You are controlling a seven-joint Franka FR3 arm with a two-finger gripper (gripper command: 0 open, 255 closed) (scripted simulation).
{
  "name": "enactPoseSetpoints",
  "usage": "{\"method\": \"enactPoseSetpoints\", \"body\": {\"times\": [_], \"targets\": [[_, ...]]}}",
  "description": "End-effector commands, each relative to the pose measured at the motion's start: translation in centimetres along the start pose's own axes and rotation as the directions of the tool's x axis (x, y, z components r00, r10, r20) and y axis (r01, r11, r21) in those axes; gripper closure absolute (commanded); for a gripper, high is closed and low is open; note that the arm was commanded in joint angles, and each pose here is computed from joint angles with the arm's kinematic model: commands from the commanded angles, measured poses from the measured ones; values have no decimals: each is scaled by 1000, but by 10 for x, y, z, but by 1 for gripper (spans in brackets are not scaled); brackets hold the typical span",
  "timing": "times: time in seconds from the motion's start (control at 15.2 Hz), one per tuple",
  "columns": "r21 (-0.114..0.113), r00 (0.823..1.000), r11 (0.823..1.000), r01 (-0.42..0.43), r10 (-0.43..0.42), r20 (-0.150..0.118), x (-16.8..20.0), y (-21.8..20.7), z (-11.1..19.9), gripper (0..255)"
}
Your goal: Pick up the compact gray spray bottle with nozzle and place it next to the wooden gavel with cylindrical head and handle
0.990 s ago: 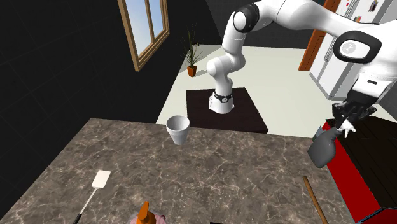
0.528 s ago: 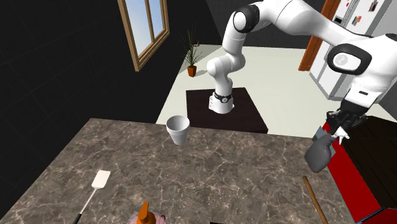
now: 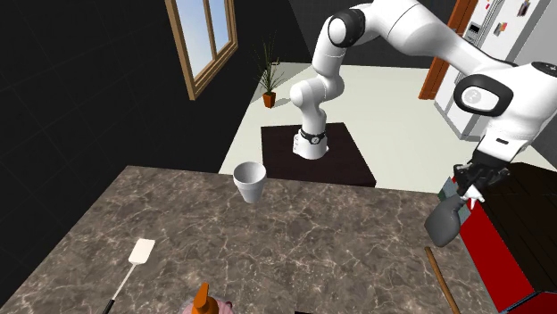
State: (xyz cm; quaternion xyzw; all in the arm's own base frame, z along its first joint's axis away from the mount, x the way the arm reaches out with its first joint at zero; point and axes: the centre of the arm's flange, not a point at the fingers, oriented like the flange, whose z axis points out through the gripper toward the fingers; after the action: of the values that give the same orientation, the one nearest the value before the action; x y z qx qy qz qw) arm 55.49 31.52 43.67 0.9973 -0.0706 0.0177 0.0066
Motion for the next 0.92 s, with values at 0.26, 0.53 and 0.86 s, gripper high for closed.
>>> {"method": "enactPoseSetpoints", "body": {"times": [0.26,0.53,0.86], "targets": [[0,1000,1000,0,0,0,0,0,0,0],[0,1000,1000,0,0,0,0,0,0,0],[0,1000,1000,0,0,0,0,0,-50,0]]}}
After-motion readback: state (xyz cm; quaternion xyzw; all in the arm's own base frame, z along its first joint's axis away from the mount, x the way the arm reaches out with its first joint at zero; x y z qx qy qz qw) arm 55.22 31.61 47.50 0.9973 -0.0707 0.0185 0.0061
